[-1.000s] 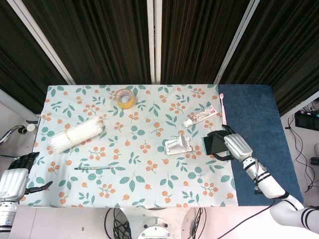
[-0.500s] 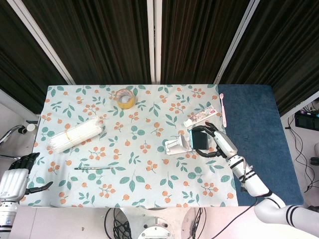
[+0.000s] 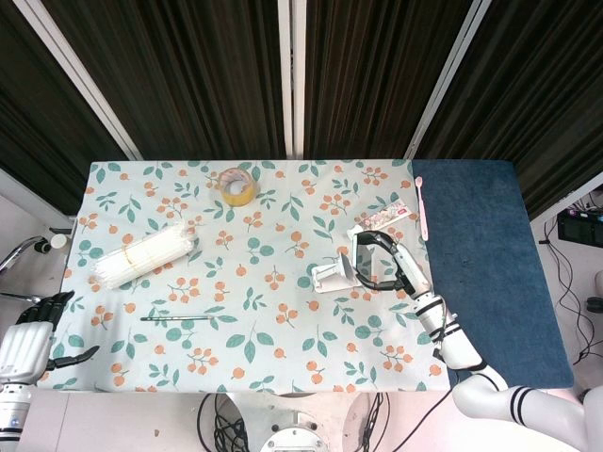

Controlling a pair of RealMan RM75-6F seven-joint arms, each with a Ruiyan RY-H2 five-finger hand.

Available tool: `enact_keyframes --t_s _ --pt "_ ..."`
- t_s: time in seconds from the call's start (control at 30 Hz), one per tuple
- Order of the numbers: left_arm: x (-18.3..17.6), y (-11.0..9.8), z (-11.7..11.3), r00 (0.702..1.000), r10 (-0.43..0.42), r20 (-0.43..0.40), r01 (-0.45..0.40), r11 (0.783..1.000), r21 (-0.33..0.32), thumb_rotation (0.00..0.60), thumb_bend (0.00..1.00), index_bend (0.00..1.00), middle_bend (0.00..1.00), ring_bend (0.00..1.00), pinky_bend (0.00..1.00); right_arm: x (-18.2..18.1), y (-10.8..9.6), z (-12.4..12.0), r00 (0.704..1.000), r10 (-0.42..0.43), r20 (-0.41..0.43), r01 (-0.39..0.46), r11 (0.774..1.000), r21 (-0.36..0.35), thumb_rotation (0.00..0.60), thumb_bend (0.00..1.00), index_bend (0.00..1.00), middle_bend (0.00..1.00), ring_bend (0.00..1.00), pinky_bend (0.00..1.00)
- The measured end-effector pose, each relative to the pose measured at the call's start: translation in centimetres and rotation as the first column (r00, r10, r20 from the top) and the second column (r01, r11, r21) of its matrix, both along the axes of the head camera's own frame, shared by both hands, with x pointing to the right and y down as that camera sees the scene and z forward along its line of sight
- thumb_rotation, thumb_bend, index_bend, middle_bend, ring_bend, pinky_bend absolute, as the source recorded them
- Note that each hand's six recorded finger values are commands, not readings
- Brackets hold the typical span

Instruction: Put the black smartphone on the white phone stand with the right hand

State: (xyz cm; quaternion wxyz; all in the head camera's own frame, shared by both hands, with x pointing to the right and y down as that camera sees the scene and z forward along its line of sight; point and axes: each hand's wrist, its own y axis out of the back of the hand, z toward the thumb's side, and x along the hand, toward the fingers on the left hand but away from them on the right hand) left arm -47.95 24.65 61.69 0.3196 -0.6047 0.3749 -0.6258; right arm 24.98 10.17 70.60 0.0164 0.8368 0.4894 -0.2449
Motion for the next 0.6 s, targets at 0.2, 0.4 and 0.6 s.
enact_keyframes --t_s 0.2,0.4,0.6 --pt "-0.1 0.1 0.2 1.0 -0.001 -0.002 0.001 1.0 -0.007 0.323 0.06 0.1 0.11 0.12 0.22 -0.5 0.0 0.7 0.999 0.026 0.043 -0.024 0.999 -0.043 0.6 0.29 0.56 0.31 0.29 0.0" --pt "-0.2 0.2 0.2 1.0 -0.003 -0.001 0.003 1.0 -0.009 0.323 0.06 0.1 0.11 0.13 0.22 -1.2 -0.3 1.1 0.998 0.017 0.052 -0.014 0.998 -0.061 0.6 0.29 0.56 0.31 0.29 0.0" --pt "-0.4 0.2 0.2 1.0 -0.009 0.003 0.009 1.0 -0.01 0.324 0.06 0.1 0.11 0.13 0.22 -1.7 -0.5 1.7 0.999 -0.008 0.045 0.011 0.997 -0.07 0.6 0.29 0.56 0.3 0.29 0.0"
